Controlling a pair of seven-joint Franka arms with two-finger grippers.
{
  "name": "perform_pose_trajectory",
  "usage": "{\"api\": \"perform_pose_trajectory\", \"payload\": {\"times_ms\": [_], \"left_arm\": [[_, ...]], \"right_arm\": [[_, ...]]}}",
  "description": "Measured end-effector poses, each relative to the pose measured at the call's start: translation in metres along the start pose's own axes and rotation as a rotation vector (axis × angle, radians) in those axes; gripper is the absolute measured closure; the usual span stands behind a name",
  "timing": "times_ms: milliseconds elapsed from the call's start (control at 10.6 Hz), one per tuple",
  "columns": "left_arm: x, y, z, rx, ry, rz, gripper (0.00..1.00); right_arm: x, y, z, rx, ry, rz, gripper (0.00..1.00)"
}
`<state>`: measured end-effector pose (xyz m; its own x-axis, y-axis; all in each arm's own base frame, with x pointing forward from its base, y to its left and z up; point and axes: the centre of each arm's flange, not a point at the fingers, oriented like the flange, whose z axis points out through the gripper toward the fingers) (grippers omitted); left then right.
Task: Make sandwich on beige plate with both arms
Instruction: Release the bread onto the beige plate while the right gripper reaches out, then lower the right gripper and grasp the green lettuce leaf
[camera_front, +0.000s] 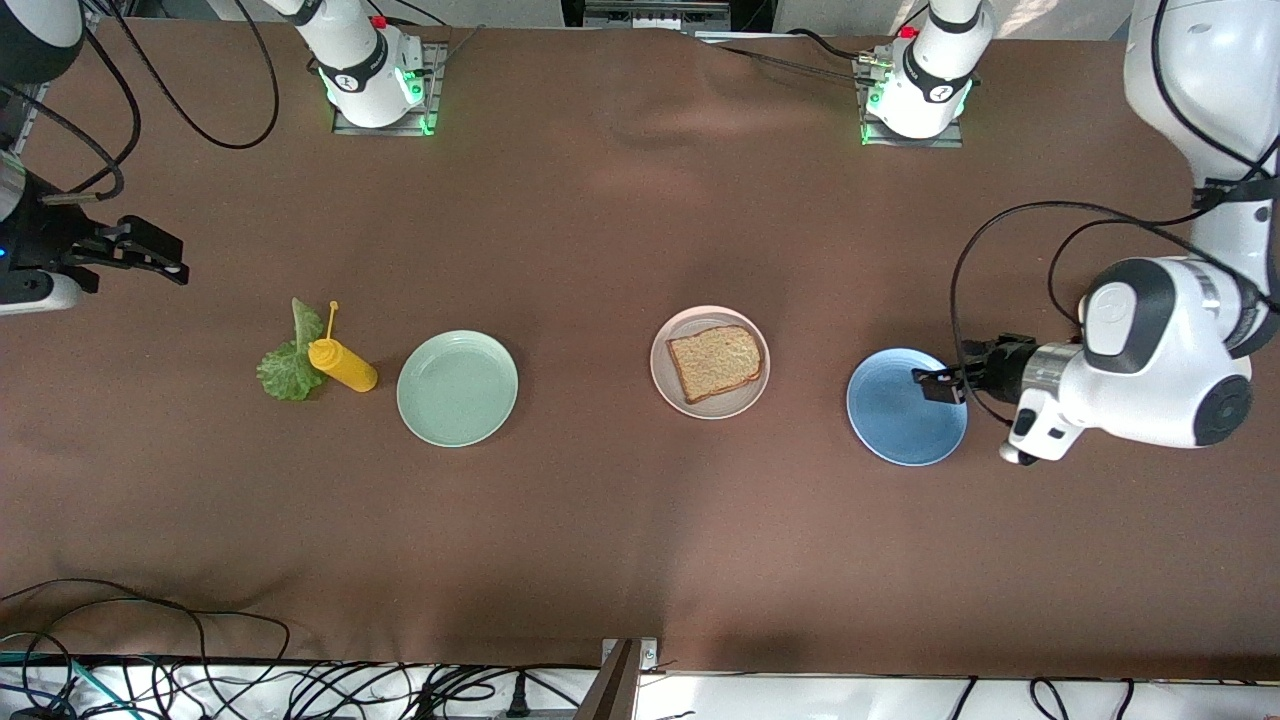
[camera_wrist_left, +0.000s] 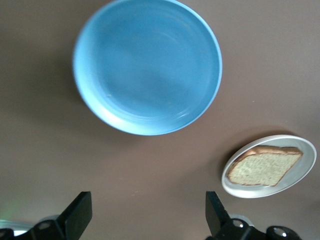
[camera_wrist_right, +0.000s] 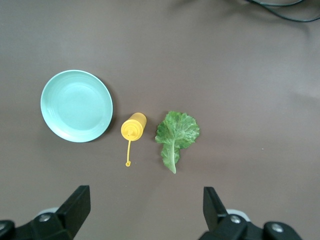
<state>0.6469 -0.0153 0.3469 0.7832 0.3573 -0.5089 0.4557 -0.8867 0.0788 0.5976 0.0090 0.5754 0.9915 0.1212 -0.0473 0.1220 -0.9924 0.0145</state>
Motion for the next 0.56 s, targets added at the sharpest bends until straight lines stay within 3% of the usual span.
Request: {"api": "perform_pose_trajectory", "payload": {"times_ms": [282, 564], "left_arm": [[-0.002, -0.077, -0.05, 0.088, 0.045, 0.056, 0.0], [-0.043, -0.079, -0.1, 0.173, 0.135, 0.091, 0.0]], "right_arm": [[0.024, 0.015, 0.052, -0.005, -0.058, 0.027, 0.0], [0.024, 0.067, 0.095, 0.002, -0.13, 0.111, 0.0]]}}
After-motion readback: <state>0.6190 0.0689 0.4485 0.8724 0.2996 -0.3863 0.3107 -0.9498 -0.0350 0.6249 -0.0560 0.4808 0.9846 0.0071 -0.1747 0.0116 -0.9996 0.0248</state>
